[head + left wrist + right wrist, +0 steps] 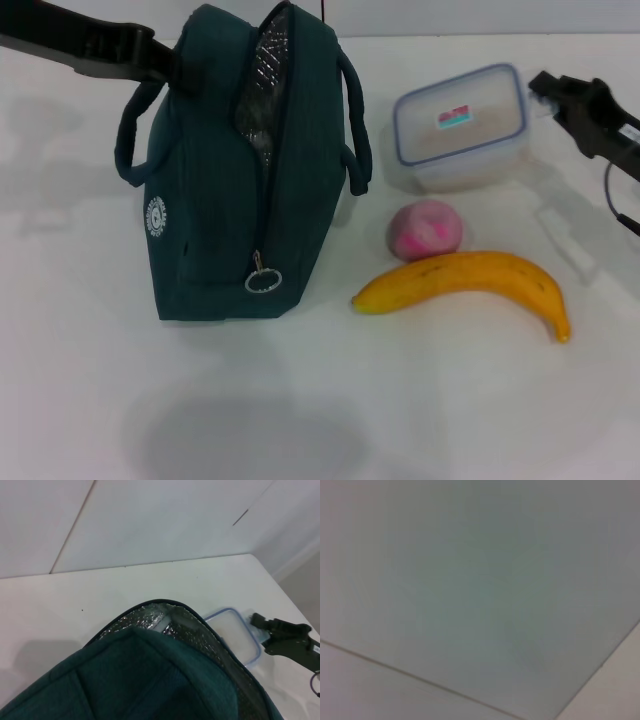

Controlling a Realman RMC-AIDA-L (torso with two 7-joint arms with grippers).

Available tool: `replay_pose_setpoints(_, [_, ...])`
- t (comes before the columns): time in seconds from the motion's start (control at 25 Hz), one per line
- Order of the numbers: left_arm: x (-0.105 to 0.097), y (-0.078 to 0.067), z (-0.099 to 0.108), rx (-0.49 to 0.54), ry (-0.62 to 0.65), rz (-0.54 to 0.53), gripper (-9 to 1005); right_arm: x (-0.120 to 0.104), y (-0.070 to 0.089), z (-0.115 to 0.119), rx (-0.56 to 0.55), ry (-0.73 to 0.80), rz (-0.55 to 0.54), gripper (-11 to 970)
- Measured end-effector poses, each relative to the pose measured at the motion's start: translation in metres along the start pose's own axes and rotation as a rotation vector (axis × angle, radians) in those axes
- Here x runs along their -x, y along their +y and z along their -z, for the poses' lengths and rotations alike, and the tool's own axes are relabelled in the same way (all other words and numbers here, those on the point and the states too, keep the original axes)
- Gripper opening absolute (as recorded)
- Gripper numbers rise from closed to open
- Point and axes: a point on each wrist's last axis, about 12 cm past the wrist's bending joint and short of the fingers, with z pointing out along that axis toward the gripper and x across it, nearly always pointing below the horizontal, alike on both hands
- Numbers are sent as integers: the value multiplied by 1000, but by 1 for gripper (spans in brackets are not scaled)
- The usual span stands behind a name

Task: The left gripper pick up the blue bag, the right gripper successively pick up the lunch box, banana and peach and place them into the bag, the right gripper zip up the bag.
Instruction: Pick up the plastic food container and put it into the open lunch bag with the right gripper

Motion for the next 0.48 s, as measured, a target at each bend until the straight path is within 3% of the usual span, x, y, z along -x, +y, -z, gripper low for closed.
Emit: replay_pose_setpoints(0.48, [-3, 1, -2, -4, 2, 17, 35, 2, -4, 34, 100, -105, -64, 114])
